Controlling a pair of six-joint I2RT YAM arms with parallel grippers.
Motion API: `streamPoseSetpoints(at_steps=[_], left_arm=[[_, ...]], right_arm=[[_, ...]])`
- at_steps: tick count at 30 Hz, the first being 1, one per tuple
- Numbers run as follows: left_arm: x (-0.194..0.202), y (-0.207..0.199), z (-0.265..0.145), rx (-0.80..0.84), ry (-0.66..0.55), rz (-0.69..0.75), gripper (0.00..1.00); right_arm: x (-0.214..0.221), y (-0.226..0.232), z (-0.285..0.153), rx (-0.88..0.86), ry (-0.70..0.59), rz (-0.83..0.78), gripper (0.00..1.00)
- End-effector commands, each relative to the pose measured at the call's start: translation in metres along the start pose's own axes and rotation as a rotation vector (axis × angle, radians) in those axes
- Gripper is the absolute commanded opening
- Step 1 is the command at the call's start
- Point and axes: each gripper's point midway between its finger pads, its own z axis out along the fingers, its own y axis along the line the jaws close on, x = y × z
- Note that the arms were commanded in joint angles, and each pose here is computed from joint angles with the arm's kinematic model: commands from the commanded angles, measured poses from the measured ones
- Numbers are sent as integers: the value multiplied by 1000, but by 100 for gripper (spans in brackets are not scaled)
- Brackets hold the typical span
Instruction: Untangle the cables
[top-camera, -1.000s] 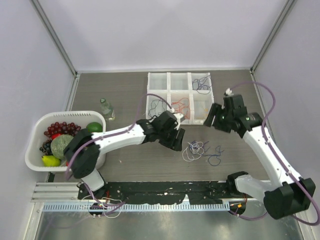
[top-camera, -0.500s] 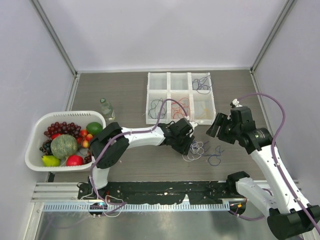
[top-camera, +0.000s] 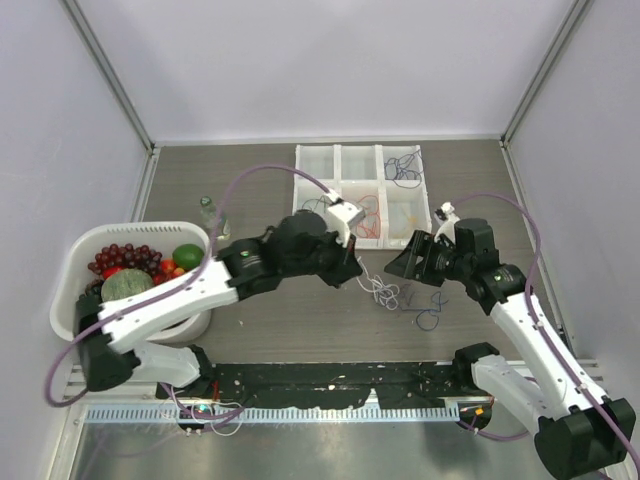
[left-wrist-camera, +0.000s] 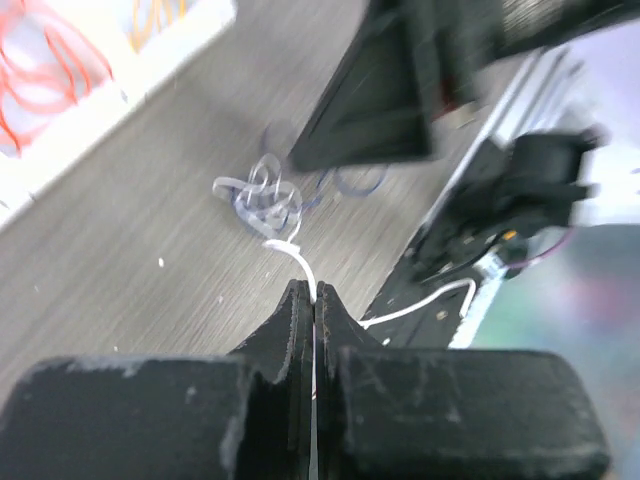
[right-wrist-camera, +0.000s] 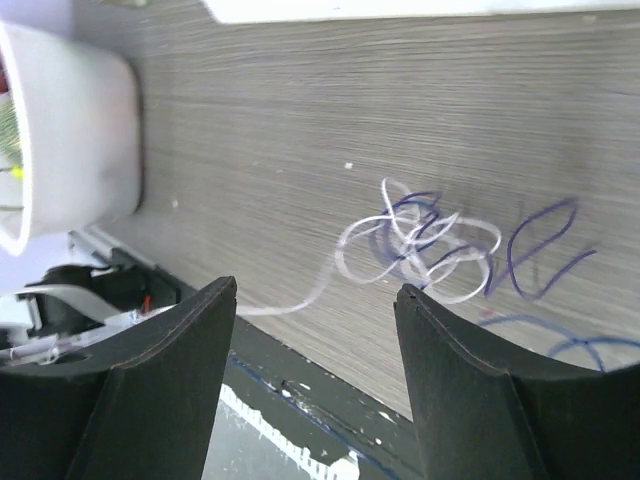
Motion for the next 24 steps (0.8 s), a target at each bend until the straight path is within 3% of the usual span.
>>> streamPoseSetpoints(at_steps=[1, 8, 14, 18, 22, 24], left_arm=[[-34, -19, -53, 43, -106, 23, 0], [-85, -21, -107, -34, -220, 40, 0], [-120, -25, -141, -69, -314, 12, 0], [-139, -31, -163, -61, -377, 11, 0], [-158, -43, -184, -18, -441, 12, 0], [-165, -49, -193, 6, -458, 13, 0]], right_arm=[[-19, 72, -12, -390, -142, -168, 70], [-39, 130, -38, -596, -271, -387, 72], [-16, 182, -31, -693, -197, -541, 71], [-6, 207, -20, -679, -211, -587, 66], [-20, 227, -12, -662, -324, -571, 63], [-29, 230, -4, -626, -349, -556, 56]])
